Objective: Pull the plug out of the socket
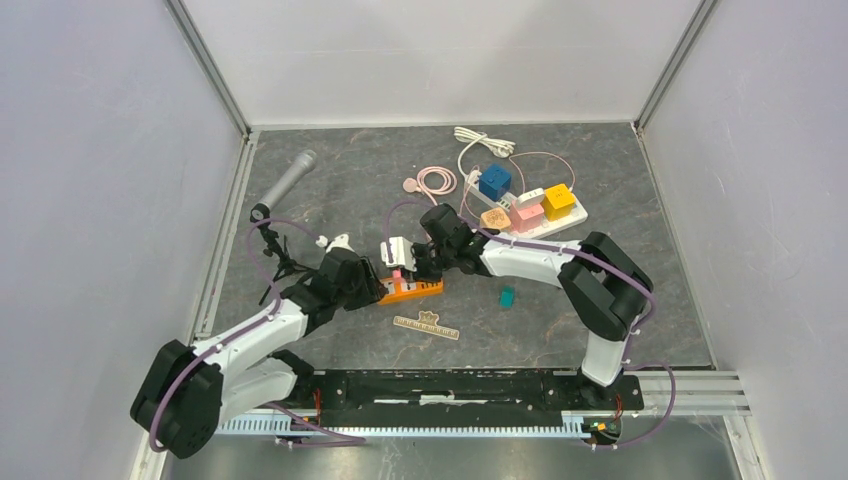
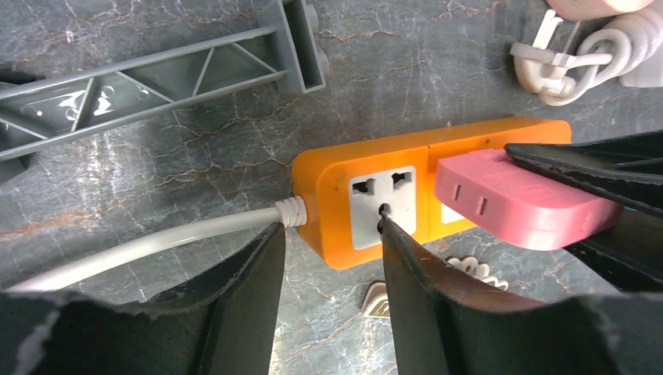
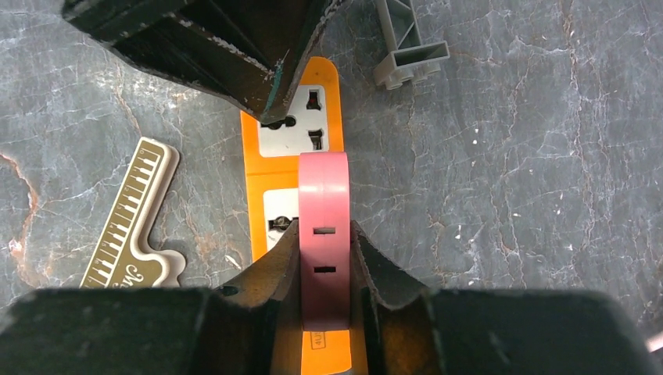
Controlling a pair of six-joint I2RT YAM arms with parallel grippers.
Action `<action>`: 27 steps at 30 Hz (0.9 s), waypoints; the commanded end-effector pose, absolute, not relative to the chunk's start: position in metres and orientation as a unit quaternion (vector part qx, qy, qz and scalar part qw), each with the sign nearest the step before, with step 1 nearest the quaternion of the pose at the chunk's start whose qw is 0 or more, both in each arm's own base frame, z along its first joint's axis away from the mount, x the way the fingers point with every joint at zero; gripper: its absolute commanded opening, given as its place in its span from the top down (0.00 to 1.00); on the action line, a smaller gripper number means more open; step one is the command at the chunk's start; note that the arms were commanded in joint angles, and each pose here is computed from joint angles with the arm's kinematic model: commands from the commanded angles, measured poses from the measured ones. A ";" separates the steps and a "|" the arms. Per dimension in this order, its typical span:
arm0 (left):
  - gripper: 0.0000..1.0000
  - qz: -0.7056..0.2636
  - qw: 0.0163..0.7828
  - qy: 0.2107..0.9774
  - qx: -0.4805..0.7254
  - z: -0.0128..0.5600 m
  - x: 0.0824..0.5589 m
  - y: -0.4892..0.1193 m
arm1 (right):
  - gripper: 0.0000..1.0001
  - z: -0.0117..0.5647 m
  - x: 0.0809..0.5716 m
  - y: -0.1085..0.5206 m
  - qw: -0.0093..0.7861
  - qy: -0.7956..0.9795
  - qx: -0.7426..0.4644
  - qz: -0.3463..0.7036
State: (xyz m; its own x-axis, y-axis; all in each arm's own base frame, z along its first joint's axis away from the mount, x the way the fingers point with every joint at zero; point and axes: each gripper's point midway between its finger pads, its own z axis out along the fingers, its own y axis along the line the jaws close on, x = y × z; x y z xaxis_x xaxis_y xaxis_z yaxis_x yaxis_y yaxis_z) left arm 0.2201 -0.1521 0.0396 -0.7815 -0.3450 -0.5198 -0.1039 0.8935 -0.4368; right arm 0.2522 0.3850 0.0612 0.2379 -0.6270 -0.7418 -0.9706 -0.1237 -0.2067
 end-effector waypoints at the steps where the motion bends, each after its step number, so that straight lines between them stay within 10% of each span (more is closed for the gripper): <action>1: 0.45 -0.178 0.327 0.921 -0.118 0.034 0.226 -0.150 | 1.00 0.091 0.245 0.395 0.377 0.547 -0.696 0.274; 18: 0.54 -0.123 0.299 0.937 -0.129 0.005 0.213 -0.137 | 1.00 0.139 0.266 0.399 0.452 0.577 -0.628 0.262; 27: 0.46 -0.203 0.365 0.904 -0.090 0.087 0.235 -0.163 | 1.00 0.167 0.305 0.362 0.520 0.671 -0.496 0.183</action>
